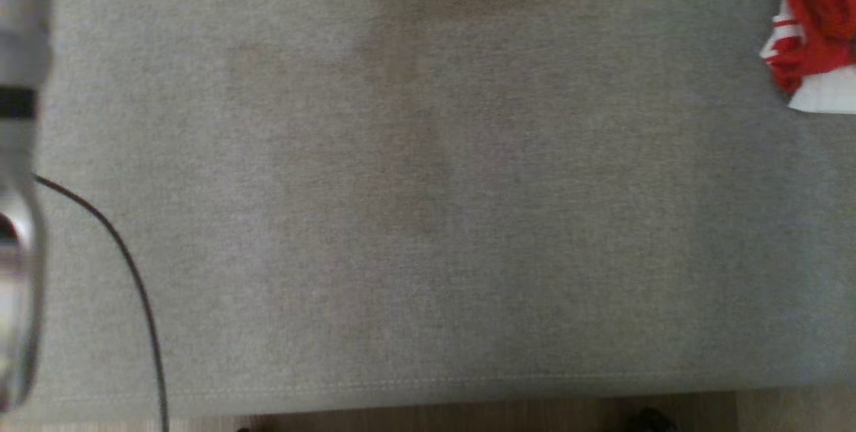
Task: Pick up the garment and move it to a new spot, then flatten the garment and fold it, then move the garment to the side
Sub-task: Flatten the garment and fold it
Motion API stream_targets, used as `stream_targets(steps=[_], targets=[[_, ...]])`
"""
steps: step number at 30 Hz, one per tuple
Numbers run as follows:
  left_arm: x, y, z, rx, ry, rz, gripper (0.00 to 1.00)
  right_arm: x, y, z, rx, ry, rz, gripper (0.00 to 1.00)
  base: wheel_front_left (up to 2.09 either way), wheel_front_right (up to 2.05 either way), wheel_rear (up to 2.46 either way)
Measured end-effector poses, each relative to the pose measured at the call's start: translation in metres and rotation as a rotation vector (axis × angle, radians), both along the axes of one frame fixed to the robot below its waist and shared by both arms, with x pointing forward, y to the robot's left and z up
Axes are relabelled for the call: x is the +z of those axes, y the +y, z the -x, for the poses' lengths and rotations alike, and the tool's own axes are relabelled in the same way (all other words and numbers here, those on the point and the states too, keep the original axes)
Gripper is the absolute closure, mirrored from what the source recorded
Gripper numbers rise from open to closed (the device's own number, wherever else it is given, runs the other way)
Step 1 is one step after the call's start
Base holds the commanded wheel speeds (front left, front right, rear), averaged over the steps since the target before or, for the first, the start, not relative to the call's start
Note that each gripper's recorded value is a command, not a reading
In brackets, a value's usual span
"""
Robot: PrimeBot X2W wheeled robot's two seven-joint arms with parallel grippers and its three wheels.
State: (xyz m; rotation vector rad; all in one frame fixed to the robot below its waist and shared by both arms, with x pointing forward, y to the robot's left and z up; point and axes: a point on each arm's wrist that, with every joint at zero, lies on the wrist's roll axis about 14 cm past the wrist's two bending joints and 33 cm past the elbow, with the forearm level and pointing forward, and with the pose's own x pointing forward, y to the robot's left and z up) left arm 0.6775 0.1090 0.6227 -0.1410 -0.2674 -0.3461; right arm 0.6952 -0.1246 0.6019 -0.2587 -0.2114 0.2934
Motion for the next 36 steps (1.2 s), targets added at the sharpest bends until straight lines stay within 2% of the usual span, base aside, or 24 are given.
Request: stream_targets(steps=[6, 11, 12, 18, 24, 36], targets=[[-0.083, -0.003, 0.032, -0.028, 0.151, -0.042, 1.00, -0.111, 0.007, 0.025, 0.021, 0.253, 0.057, 1.00, 0.00, 0.00, 0.00], [-0.138, -0.015, 0.080, -0.082, 0.270, -0.109, 1.00, -0.151, 0.004, 0.061, 0.047, 0.359, 0.110, 1.00, 0.00, 0.00, 0.00], [-0.138, -0.015, 0.080, -0.082, 0.270, -0.109, 1.00, -0.151, 0.004, 0.061, 0.047, 0.359, 0.110, 1.00, 0.00, 0.00, 0.00], [-0.179, -0.035, 0.155, -0.214, 0.372, -0.215, 1.00, -0.176, -0.005, 0.114, 0.096, 0.453, 0.181, 1.00, 0.00, 0.00, 0.00], [-0.174, -0.036, 0.187, -0.253, 0.378, -0.232, 1.00, -0.166, -0.011, 0.138, 0.123, 0.480, 0.198, 1.00, 0.00, 0.00, 0.00], [-0.174, -0.045, 0.246, -0.313, 0.389, -0.264, 1.00, -0.172, -0.032, 0.207, 0.143, 0.582, 0.186, 1.00, 0.00, 0.00, 0.00]])
